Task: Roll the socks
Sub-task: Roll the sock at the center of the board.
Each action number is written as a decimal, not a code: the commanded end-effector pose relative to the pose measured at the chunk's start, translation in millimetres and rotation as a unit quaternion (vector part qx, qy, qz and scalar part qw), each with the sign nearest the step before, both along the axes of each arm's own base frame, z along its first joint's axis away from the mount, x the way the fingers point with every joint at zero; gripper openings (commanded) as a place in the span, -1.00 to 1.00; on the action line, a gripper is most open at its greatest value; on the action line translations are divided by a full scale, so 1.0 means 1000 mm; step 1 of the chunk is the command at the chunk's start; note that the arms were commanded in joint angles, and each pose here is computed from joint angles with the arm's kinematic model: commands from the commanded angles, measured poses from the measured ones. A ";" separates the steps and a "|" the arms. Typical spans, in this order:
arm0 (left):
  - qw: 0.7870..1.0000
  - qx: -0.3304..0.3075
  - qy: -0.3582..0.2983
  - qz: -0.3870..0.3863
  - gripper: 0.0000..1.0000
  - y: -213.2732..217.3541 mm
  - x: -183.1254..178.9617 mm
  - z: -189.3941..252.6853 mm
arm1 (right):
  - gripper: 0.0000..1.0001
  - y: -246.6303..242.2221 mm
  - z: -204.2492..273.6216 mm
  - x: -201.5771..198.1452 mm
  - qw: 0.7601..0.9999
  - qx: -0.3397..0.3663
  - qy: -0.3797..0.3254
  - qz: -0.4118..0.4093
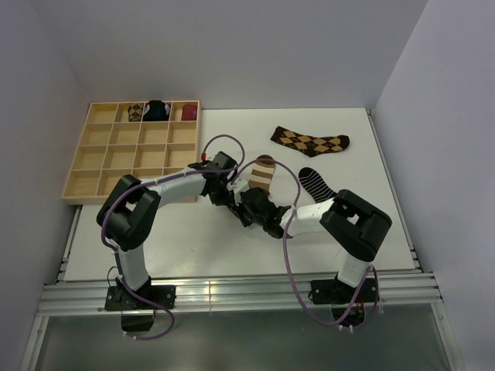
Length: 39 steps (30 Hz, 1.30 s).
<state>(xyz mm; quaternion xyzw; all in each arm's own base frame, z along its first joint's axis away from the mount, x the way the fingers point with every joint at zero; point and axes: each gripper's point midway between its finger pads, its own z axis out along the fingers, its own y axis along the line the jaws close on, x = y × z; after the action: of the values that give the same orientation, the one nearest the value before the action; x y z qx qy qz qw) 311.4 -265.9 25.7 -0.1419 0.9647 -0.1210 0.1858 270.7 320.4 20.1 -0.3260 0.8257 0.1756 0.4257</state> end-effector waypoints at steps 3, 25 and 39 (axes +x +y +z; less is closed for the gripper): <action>1.000 0.000 0.003 0.004 -0.53 0.004 -0.007 0.001 | -1.00 0.000 -0.009 0.000 1.000 -0.016 0.010 -0.011; 0.975 -0.149 -0.113 0.124 0.37 0.029 0.010 0.075 | -1.00 -0.016 0.005 0.002 0.965 0.153 0.214 -0.009; 0.976 -0.168 -0.105 0.087 0.31 0.001 0.008 0.064 | -1.00 -0.031 -0.005 0.008 0.859 0.310 0.405 -0.041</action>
<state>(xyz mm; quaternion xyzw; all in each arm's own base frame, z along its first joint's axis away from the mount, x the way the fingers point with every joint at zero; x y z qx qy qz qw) 314.6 -250.1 87.3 -0.2493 0.8933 -0.2597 0.2690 290.5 288.5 20.7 -0.0721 0.8458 0.4933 0.1901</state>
